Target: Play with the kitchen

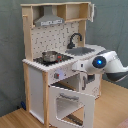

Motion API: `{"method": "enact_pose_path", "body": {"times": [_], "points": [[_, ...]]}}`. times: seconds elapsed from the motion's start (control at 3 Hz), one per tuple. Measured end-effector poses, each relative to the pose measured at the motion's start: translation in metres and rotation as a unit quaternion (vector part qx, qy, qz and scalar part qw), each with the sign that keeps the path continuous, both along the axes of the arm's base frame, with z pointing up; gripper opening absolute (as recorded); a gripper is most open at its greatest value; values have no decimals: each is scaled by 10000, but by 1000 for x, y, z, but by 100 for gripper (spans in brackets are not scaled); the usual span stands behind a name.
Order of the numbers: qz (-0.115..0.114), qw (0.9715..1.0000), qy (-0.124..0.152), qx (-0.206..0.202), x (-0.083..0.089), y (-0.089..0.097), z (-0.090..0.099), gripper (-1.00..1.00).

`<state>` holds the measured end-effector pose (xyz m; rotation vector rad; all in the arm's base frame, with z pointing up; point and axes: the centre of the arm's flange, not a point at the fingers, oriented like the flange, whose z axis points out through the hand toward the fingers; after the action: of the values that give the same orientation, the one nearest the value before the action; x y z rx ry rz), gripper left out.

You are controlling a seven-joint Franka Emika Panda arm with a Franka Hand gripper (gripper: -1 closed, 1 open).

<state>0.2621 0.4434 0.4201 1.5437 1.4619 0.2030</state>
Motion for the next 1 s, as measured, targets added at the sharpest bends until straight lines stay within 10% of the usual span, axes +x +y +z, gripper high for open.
{"method": "enact_pose_path", "body": {"times": [0.33, 1.0], "points": [[139, 9978, -504, -405, -17, 5, 5, 100], [391, 9800, -1544, -1193, -29, 5, 4, 100]]}}
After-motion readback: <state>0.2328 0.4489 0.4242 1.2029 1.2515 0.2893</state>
